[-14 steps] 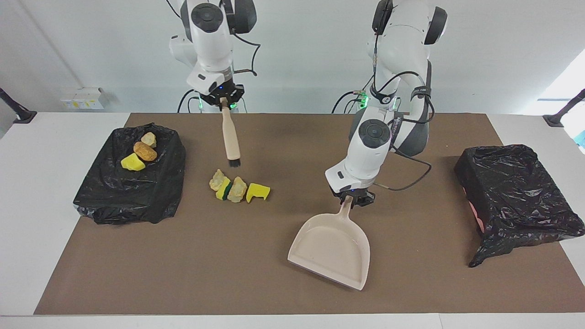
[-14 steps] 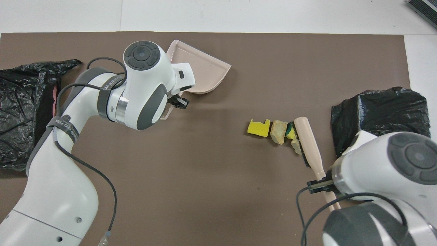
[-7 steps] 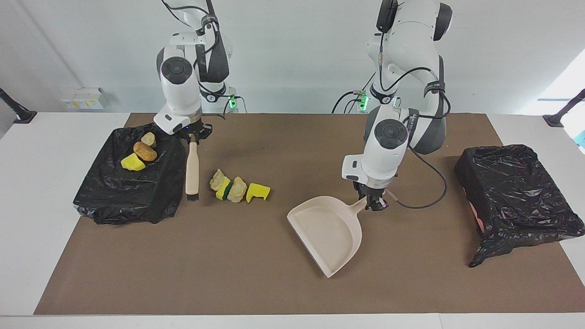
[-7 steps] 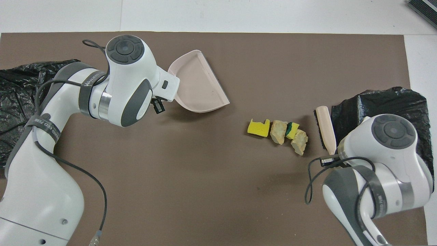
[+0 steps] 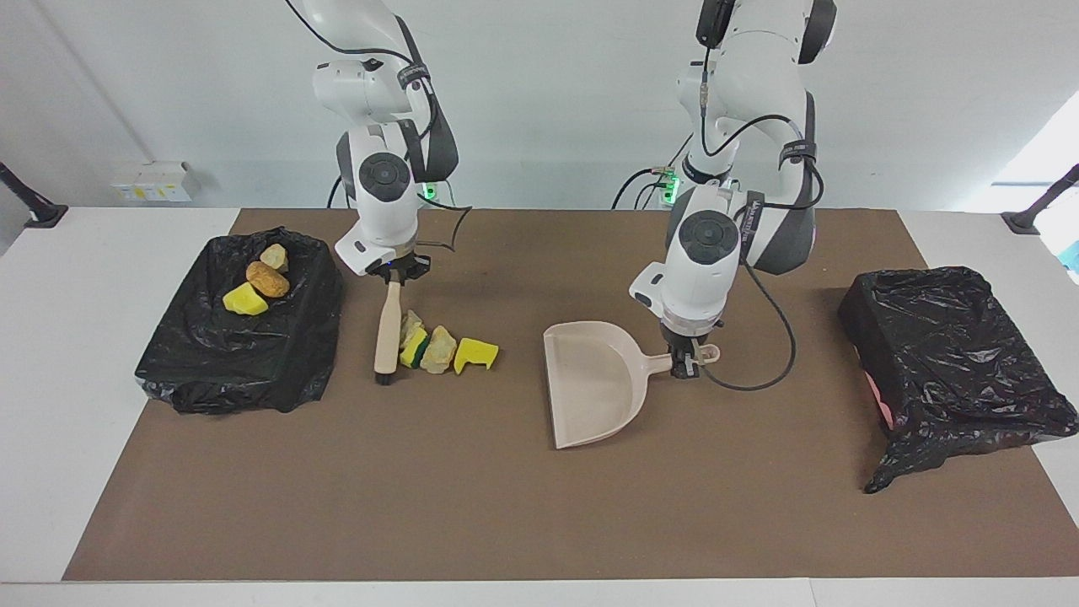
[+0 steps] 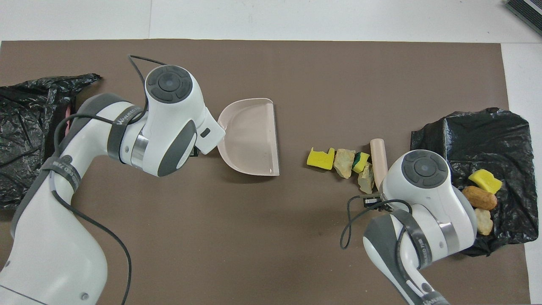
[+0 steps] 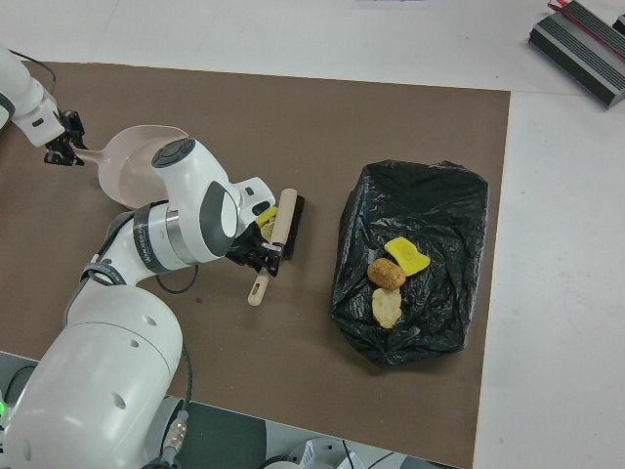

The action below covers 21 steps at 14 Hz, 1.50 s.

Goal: Sweep and dump trash in bin
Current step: 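Sweep the sponge pieces into the dustpan with the right gripper's brush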

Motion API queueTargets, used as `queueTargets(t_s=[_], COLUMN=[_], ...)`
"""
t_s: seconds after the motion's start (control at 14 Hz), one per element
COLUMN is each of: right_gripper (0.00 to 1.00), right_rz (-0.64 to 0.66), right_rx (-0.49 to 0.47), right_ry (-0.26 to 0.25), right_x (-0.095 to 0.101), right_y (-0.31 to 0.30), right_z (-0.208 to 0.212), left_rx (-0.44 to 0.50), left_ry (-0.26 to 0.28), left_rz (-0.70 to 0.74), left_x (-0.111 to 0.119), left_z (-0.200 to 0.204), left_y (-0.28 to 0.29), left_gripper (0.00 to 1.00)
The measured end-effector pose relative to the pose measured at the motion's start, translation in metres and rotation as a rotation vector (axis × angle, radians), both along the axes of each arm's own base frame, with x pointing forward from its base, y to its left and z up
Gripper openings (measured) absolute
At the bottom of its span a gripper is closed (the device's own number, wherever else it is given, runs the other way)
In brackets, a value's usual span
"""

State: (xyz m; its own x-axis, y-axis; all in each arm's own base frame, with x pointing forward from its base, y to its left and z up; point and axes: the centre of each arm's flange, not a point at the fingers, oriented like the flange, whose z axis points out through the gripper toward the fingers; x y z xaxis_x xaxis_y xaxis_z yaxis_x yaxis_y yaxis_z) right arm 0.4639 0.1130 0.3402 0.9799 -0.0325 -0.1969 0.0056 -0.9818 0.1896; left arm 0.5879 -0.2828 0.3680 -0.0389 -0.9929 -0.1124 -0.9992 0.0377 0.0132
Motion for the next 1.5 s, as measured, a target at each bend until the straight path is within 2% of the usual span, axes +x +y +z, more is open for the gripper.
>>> queueTargets(t_s=[0.29,0.64,1.0,1.29,1.5], right_gripper=[0.26,0.26,0.26,0.26,0.26], right_rz=[-0.045,-0.086,-0.175,-0.183,-0.174], right_rx=[0.086,0.227,0.401,0.489,0.514], right_ry=[0.000,-0.028,-0.015,-0.022,-0.026], right_x=[-0.003,-0.013,-0.014,-0.007,-0.002], right_y=[0.018,0.083,0.141,0.183,0.187], right_z=[-0.005,-0.004,0.011,0.035,0.063], left_rx=[0.059,0.060,0.017,-0.003,-0.029], left_ry=[-0.047,-0.053,-0.099,-0.121,-0.150], left_rz=[0.005,0.005,-0.004,-0.007,0.004], left_x=[-0.053,-0.085,-0.098,-0.099,-0.094], left_z=[-0.009,-0.009,-0.018,-0.020,-0.022], left_y=[-0.022,-0.036,-0.036,-0.034,-0.028], left_gripper=[0.32,0.32,0.32,0.32,0.32])
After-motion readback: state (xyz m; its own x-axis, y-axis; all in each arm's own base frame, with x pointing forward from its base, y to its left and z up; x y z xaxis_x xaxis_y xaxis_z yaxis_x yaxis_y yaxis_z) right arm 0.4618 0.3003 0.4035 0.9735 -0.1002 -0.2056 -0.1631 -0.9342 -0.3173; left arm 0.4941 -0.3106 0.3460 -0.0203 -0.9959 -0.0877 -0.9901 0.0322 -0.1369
